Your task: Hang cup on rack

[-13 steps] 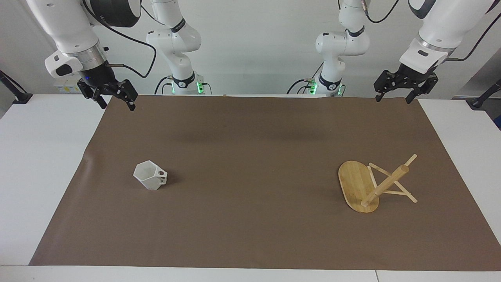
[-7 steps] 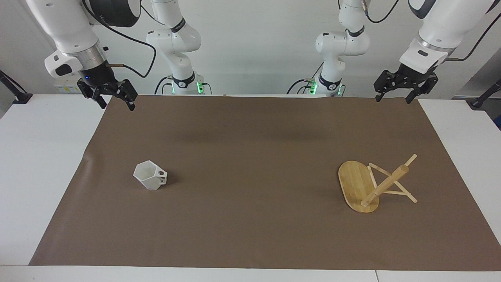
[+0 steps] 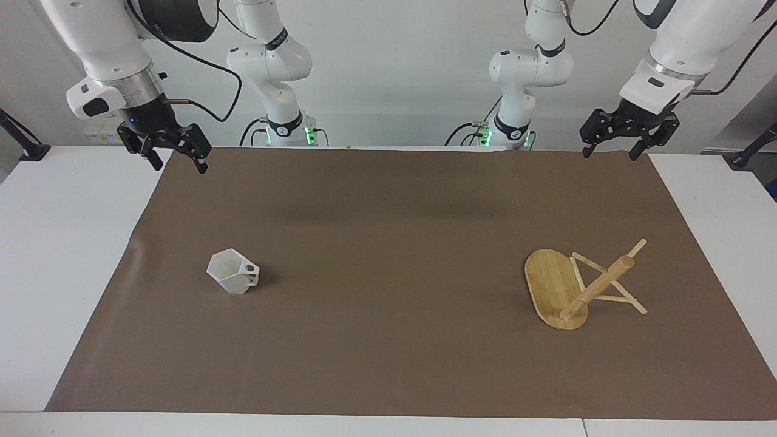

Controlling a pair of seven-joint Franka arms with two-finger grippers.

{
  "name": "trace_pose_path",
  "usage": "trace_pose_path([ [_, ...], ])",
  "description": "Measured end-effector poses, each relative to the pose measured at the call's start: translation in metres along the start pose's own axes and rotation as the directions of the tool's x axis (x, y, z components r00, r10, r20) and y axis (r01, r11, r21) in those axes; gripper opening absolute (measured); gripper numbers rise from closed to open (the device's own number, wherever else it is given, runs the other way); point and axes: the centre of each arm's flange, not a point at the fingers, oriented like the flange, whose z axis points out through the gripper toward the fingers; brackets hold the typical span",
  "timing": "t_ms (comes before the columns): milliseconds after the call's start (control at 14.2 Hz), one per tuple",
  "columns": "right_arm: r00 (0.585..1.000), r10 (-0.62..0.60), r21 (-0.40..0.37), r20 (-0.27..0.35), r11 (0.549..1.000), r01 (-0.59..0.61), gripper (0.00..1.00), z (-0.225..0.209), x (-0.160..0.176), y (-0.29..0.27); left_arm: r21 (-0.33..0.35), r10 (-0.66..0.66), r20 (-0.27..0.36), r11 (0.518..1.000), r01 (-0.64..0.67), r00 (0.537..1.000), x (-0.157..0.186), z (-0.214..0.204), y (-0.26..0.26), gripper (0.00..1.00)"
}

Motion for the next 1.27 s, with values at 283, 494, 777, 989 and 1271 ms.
trace_pose_path([
  [283,0.999,0.003,0.000,-0.051,1.000,-0.003,1.00,0.026,0.007,0.001,0.000,0.000,0.000,1.000,0.000,1.000,0.000,0.000,0.000,1.00],
  [494,0.998,0.020,-0.008,-0.063,1.000,-0.020,1.00,0.051,0.017,0.011,0.000,0.000,0.000,1.000,0.000,1.000,0.000,0.000,0.000,1.00],
  [777,0.999,-0.009,-0.030,-0.039,1.000,0.008,1.00,0.099,0.034,0.032,0.000,0.000,0.000,1.000,0.000,1.000,0.000,0.000,0.000,1.00],
  [989,1.000,-0.012,-0.045,-0.018,0.999,0.011,1.00,0.150,0.042,0.044,0.000,0.000,0.000,1.000,0.000,1.000,0.000,0.000,0.000,1.00],
  [1271,0.999,-0.042,-0.050,0.001,0.998,0.042,1.00,0.199,0.041,0.027,0.000,0.000,0.000,1.000,0.000,1.000,0.000,0.000,0.000,1.00],
])
